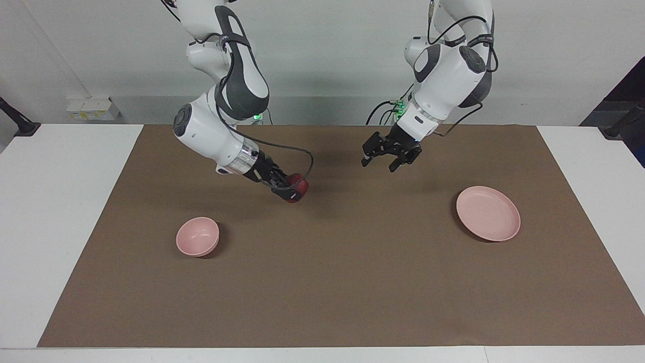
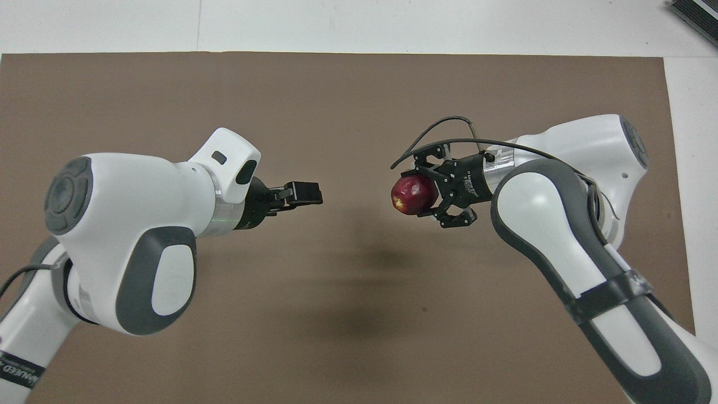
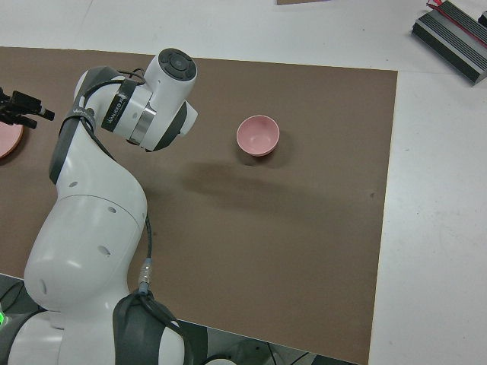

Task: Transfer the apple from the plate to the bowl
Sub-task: 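Carry the apple to the bowl with the right gripper while the left gripper withdraws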

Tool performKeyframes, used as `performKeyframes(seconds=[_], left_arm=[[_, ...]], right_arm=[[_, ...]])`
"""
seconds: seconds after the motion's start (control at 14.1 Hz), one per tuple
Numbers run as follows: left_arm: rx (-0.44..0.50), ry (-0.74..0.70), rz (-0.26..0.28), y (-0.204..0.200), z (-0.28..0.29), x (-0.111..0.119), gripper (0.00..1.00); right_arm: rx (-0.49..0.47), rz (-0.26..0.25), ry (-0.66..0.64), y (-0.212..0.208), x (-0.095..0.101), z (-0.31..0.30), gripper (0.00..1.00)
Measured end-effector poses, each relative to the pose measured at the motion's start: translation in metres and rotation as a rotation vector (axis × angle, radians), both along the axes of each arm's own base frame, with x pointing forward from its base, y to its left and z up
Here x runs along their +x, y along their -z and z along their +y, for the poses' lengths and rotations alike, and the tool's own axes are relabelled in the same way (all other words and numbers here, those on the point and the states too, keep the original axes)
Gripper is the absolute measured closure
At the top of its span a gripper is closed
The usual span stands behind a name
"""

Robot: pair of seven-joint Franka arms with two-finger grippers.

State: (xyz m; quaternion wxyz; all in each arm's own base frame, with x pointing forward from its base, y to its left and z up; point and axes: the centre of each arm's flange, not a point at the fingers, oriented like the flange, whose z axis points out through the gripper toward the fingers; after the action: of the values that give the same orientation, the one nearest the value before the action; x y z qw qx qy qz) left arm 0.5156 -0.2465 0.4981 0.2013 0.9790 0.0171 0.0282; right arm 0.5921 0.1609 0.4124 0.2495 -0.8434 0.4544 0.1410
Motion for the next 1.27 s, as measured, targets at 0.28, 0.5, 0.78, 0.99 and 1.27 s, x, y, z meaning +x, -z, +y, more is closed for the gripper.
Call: performKeyframes(seconds=[0.28, 0.5, 0.78, 0.99, 1.27], left_arm=[[0.179, 0.092, -0.059, 0.006, 0.049, 0.016, 0.0], [0.295, 0.146, -0.107, 0.004, 0.077, 0.026, 0.0], [0.318, 0.155, -0.117, -0.016, 0.12, 0.04, 0.0], [0.325, 0.158, -0.103, -0.051, 0.149, 0.045, 0.0], [0.334, 0.208, -0.09, -0.116, 0.176, 0.04, 0.0]], right_arm=[[-0.19, -0.139, -0.19, 0.01, 0.013, -0.052, 0.19], [-0.318, -0.209, -0.353, 0.016, 0.02, -0.093, 0.19], [-0.434, -0.274, -0.5, 0.021, 0.027, -0.152, 0.19], [-0.492, -0.309, -0.557, 0.026, 0.032, -0.174, 0.19], [-0.527, -0.354, -0.556, 0.037, 0.041, -0.173, 0.19]])
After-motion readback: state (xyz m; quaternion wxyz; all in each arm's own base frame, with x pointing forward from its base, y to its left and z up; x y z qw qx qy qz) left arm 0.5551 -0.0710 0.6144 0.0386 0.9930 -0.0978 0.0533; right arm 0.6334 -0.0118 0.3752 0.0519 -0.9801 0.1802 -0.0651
